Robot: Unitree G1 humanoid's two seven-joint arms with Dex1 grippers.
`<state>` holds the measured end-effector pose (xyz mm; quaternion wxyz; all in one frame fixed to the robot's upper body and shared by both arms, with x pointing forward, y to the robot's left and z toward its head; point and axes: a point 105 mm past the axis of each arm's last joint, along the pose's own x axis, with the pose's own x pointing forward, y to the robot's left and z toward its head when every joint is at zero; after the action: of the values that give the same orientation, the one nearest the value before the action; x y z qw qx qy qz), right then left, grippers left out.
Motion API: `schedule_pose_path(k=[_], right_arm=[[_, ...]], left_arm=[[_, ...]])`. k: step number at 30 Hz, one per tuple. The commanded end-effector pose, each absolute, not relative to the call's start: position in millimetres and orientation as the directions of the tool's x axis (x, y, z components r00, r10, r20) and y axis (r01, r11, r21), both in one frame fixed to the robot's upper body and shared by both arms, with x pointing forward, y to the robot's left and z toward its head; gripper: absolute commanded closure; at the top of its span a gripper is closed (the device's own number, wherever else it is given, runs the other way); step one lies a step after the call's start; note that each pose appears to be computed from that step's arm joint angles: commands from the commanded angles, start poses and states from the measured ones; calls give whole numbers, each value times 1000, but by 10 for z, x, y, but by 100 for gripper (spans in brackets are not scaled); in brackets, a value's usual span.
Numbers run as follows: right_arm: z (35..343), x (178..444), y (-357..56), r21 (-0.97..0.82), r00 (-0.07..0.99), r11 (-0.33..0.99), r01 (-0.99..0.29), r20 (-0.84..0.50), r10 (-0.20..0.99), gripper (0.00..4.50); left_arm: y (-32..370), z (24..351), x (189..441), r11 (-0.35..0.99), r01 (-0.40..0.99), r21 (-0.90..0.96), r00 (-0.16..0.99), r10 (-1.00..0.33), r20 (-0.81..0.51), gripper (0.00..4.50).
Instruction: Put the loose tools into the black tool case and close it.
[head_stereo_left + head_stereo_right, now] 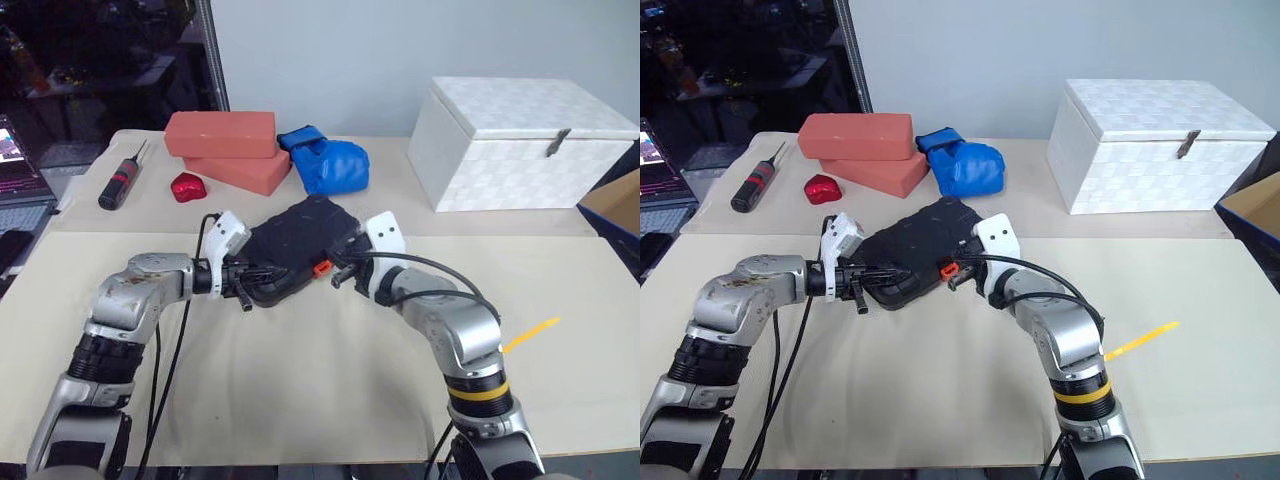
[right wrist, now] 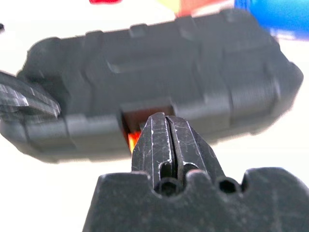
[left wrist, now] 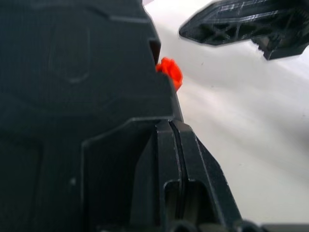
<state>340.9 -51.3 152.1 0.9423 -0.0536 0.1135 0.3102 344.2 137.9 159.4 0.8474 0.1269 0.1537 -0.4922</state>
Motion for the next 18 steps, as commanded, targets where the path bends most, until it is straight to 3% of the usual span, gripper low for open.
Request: schedule_pose_path(k=[1, 11, 18], right_arm=[[1516, 3375, -524, -61, 789, 806, -588, -264, 555, 448], [1411, 3446, -391, -55, 770, 794, -605, -295, 566, 448], [1524, 3529, -270, -27, 764, 783, -622, -239, 599, 448]], left_arm=[[1425, 1468, 3508, 481, 869, 113, 476, -752, -456, 450], [1459, 1339, 3524, 473, 874, 114, 461, -731, -504, 450], [1456, 1276, 3493, 467, 878, 106, 450, -728, -517, 450]])
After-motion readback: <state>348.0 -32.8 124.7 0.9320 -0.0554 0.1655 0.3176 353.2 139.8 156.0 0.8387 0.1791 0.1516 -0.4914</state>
